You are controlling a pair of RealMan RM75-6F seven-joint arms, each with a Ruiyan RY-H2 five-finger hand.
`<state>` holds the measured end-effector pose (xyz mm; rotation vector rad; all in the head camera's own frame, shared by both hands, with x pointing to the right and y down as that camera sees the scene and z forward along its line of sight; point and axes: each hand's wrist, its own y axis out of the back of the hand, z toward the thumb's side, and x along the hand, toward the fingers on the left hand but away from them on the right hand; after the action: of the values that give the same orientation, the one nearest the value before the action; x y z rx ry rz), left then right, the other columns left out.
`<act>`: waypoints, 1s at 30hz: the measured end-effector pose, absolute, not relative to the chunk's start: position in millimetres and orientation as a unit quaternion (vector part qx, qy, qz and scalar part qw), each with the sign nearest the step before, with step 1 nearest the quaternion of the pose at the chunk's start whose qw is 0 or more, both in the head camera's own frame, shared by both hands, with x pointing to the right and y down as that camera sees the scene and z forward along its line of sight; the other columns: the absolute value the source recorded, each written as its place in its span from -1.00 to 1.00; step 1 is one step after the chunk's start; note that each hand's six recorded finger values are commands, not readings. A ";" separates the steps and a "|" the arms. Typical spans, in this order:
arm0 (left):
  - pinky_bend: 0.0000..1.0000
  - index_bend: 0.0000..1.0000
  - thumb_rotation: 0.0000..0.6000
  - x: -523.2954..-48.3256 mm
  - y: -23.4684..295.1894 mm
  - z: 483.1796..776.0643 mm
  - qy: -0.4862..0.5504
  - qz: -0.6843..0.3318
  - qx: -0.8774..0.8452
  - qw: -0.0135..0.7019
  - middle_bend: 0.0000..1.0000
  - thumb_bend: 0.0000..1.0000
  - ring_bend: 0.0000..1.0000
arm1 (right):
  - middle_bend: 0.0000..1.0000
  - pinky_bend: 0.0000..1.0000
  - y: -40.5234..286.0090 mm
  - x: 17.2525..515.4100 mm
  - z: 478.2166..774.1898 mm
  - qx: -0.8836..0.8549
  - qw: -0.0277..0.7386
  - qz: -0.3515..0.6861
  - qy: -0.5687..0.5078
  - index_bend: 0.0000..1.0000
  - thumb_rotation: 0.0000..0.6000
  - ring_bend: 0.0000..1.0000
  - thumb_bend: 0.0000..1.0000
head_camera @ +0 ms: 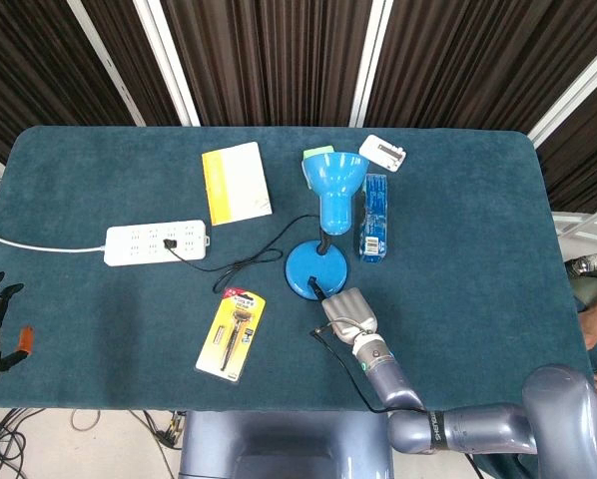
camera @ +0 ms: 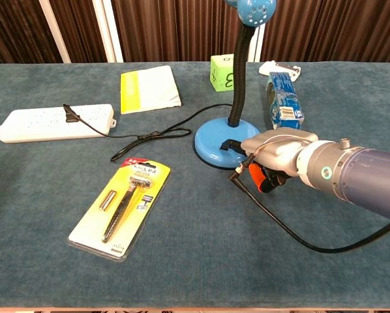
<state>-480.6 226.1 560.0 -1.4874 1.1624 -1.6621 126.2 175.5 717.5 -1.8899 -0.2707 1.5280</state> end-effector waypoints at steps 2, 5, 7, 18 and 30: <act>-1.00 -0.66 1.00 -480.9 226.3 560.1 0.440 -0.629 -0.562 0.308 -0.96 -0.09 -1.00 | 0.50 1.00 171.1 125.2 714.7 -0.726 0.341 0.586 -0.114 -0.93 1.00 0.64 0.78; -1.00 -0.66 1.00 -481.4 226.1 559.9 0.440 -0.630 -0.562 0.307 -0.96 -0.09 -1.00 | 0.50 1.00 164.3 123.6 708.4 -0.729 0.336 0.582 -0.131 -0.93 1.00 0.63 0.78; -1.00 -0.66 1.00 -481.4 226.2 559.8 0.440 -0.630 -0.561 0.307 -0.96 -0.09 -1.00 | 0.50 1.00 158.7 123.7 702.9 -0.729 0.335 0.580 -0.142 -0.93 1.00 0.62 0.78; -1.00 -0.66 1.00 -482.4 225.4 558.0 0.444 -0.629 -0.557 0.311 -0.96 -0.09 -1.00 | 0.04 1.00 134.1 154.5 650.4 -0.730 0.322 0.566 -0.210 -0.97 1.00 0.25 0.60; -1.00 -0.66 1.00 -479.5 226.0 558.1 0.440 -0.630 -0.554 0.321 -0.96 -0.09 -1.00 | -0.93 -0.90 157.8 277.0 600.1 -0.689 0.295 0.609 -0.258 -1.00 1.00 -0.91 -0.52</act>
<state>-479.5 226.0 558.1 -1.4547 1.1559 -1.6551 277.0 157.8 600.1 -1.8336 -0.6877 1.6218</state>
